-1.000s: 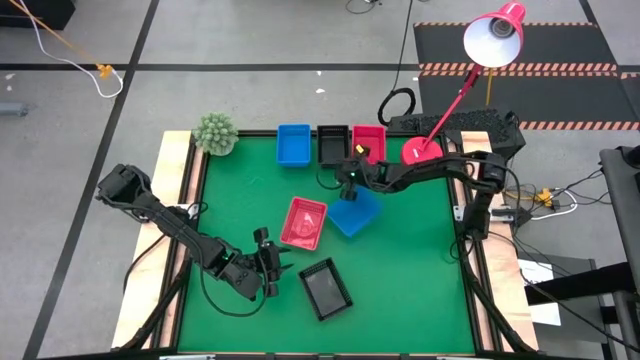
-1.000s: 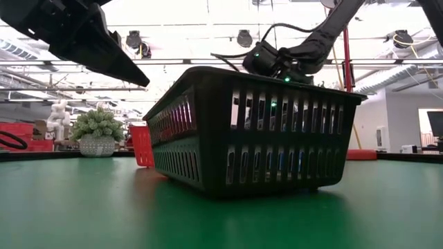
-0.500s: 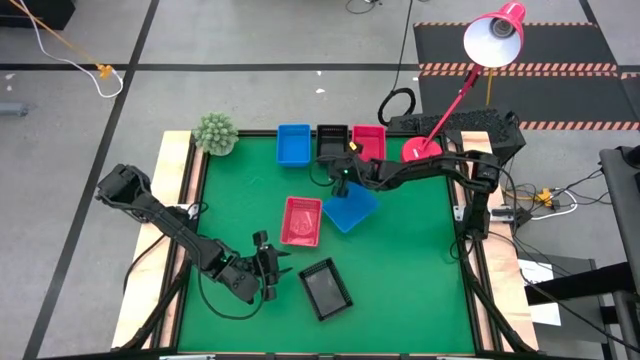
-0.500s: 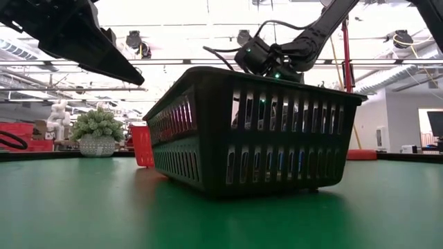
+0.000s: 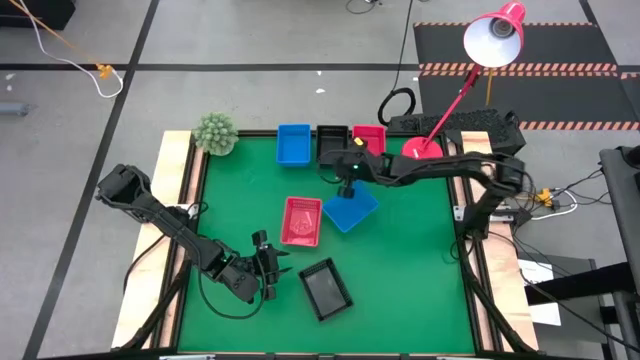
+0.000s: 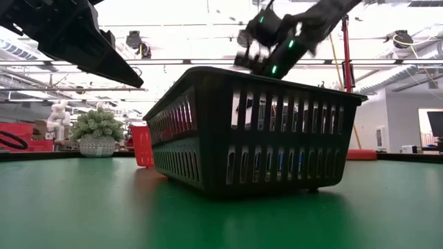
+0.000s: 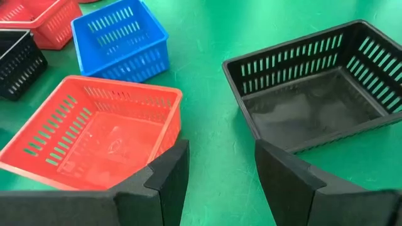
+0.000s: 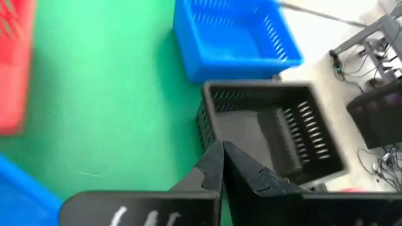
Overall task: Stack baskets by color
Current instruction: Stack the bottom blue basket on the stacked top blue basket
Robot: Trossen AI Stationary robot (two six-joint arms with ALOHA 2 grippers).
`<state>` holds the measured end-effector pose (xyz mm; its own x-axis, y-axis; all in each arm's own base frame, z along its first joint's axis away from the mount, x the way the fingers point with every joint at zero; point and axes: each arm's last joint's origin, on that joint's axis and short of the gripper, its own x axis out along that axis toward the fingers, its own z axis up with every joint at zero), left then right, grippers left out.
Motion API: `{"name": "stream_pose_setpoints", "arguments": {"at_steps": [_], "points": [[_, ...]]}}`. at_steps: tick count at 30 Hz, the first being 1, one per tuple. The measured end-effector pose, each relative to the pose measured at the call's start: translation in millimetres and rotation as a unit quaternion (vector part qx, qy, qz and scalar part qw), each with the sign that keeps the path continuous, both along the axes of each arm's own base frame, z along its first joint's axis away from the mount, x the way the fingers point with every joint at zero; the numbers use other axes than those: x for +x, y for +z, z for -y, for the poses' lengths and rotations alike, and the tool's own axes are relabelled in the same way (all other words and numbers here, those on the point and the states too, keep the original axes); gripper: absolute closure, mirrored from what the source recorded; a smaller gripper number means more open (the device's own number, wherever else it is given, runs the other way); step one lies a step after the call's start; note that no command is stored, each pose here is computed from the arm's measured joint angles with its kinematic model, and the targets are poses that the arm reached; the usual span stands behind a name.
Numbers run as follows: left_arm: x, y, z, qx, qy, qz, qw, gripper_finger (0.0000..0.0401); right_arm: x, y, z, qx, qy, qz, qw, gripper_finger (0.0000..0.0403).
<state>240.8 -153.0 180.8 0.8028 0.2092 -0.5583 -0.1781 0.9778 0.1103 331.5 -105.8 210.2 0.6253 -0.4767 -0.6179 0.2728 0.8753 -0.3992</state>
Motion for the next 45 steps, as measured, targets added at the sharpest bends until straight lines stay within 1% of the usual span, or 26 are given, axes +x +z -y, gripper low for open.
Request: {"name": "stream_pose_setpoints", "arguments": {"at_steps": [3, 6, 11, 16, 20, 22, 25, 28, 31, 35, 37, 39, 42, 45], "points": [[0.2, 0.1, 0.0, 0.000, -0.001, 0.001, 1.000, 0.0217, -12.8, 27.5, -14.4, 0.002, 0.010, 0.021, 1.000, 0.0401], [1.7, 2.0, 0.4, 0.013, -0.012, 0.002, 1.000, 0.0217, -23.9, 51.6, -31.2, -0.001, 0.029, 0.047, 0.998, 0.0401], [17.2, 27.9, 2.8, 0.053, -0.039, 0.010, 0.998, 0.0217, -34.5, 78.6, -62.7, -0.009, 0.077, 0.092, 0.993, 0.0401], [40.5, 62.4, -14.4, 0.083, -0.043, -0.012, 0.996, 0.0217, -45.2, 96.0, -84.8, -0.013, 0.114, 0.119, 0.986, 0.0401], [56.8, 82.4, -34.0, 0.104, -0.074, -0.026, 0.991, 0.0217, -52.0, 103.6, -95.8, -0.023, 0.139, 0.124, 0.982, 0.0401], [64.0, 92.4, -42.7, 0.124, -0.087, -0.021, 0.988, 0.0217, -55.2, 101.0, -99.4, -0.020, 0.146, 0.103, 0.984, 0.0401], [76.2, 99.0, -51.9, 0.164, -0.098, -0.027, 0.981, 0.0217, -64.0, 94.3, -102.2, -0.013, 0.154, 0.049, 0.987, 0.0401], [88.4, 99.3, -61.4, 0.187, -0.100, -0.039, 0.976, 0.0217, -73.4, 91.2, -102.1, 0.002, 0.146, 0.015, 0.989, 0.0401], [99.0, 92.8, -74.1, 0.195, -0.108, -0.063, 0.973, 0.0217, -79.1, 92.5, -102.0, 0.016, 0.135, 0.011, 0.991, 0.0401], [112.7, 76.1, -92.9, 0.177, -0.126, -0.095, 0.971, 0.0217, -82.9, 97.6, -101.9, 0.018, 0.133, 0.026, 0.991, 0.0401], [118.0, 66.2, -100.8, 0.164, -0.128, -0.111, 0.972, 0.0217, -83.8, 97.8, -101.9, 0.027, 0.126, 0.029, 0.991, 0.0401], [121.4, 55.6, -107.4, 0.163, -0.122, -0.135, 0.970, 0.0217, -84.7, 97.3, -102.1, 0.039, 0.117, 0.031, 0.992, 0.0401], [127.2, 44.0, -117.2, 0.161, -0.112, -0.151, 0.969, 0.0217, -86.7, 94.8, -102.9, 0.056, 0.104, 0.022, 0.993, 0.0401], [132.3, 32.2, -125.8, 0.149, -0.121, -0.166, 0.967, 0.0217, -88.8, 92.5, -104.5, 0.068, 0.096, 0.012, 0.993, 0.0401]]}}
